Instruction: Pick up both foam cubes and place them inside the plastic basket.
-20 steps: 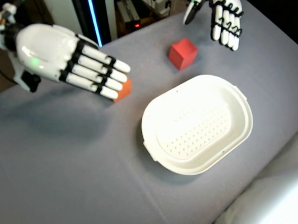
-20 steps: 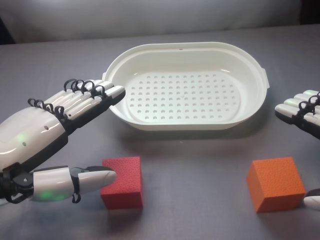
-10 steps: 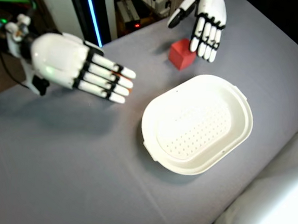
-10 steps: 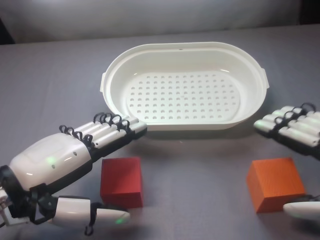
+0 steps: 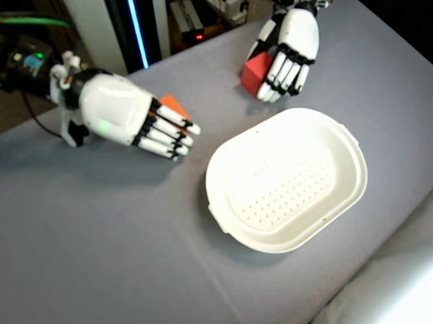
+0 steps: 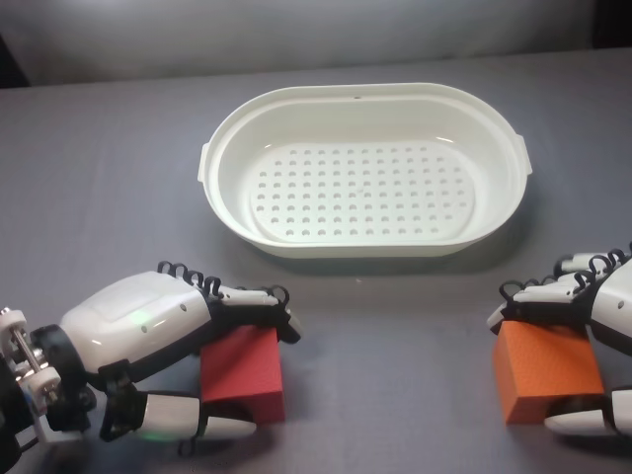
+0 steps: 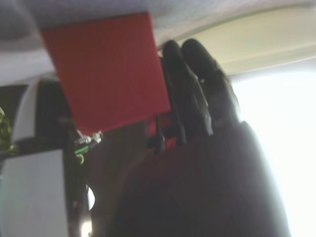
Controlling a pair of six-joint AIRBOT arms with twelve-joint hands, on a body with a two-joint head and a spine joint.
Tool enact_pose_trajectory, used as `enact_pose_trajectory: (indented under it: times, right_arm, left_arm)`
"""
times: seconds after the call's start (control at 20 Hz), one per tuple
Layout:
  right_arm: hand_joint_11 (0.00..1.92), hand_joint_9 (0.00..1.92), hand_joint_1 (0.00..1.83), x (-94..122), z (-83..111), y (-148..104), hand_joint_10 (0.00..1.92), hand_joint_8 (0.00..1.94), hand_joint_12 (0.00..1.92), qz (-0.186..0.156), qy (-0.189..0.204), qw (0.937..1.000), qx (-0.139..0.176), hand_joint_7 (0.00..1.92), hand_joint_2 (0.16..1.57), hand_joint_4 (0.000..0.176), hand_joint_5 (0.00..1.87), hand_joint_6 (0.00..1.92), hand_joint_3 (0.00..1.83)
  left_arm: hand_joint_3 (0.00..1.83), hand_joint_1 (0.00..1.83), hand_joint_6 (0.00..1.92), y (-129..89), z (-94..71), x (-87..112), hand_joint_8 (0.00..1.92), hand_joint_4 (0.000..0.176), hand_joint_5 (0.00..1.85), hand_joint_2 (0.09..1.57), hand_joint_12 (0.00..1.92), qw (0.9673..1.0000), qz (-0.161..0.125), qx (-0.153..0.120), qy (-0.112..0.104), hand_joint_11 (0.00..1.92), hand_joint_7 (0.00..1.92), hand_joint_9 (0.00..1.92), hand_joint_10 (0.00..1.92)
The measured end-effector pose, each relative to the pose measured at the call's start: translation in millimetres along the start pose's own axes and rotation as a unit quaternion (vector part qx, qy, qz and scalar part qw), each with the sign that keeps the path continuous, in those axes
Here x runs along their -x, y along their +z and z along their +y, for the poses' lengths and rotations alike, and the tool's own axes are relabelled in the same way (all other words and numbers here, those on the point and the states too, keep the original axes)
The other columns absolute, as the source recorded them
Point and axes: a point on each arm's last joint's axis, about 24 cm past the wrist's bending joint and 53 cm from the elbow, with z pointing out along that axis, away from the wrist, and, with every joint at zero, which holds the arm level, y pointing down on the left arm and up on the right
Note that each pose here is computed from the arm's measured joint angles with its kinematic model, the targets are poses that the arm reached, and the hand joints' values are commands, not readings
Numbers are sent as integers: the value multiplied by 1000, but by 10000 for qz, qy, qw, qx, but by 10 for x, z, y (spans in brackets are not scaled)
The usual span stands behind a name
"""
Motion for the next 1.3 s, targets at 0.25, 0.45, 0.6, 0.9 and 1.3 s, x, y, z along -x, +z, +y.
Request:
enact_pose_trajectory:
  times: [0.25,0.45,0.6,0.9,1.3]
  right_arm:
    - [470,635,1162,470,292,-59,1327,1415,1687,-535,-267,9973,423,795,1264,0,634,1395,1]
    - [443,681,1329,1023,575,75,1581,1364,1679,-1290,-478,9866,881,745,1254,0,625,1410,0]
    - [599,708,1162,1222,479,382,1454,1474,1784,-1498,-355,9851,772,778,1275,0,623,1389,0]
    - [20,166,278,1315,209,848,1036,554,1716,-1413,-185,9893,307,265,1321,0,119,583,0]
    - [0,0,63,1182,102,960,0,0,1529,-1189,-1,9929,74,0,1101,103,0,0,0]
  left_arm:
    - [0,1349,1155,0,-392,440,1313,0,684,1213,1689,9964,-472,-533,467,717,804,830,1559]
    - [0,1205,1251,185,-726,933,1455,0,688,1240,1686,9861,-997,-941,942,845,836,866,1453]
    - [0,1354,1148,462,-740,1292,1201,0,721,1185,1563,9806,-1342,-821,1166,809,848,900,1443]
    - [0,905,507,830,-282,1486,646,0,458,1192,1767,9844,-1404,69,1060,379,583,517,1101]
    - [0,345,0,873,-121,1405,0,104,0,1093,0,9866,-1315,335,909,0,0,0,0]
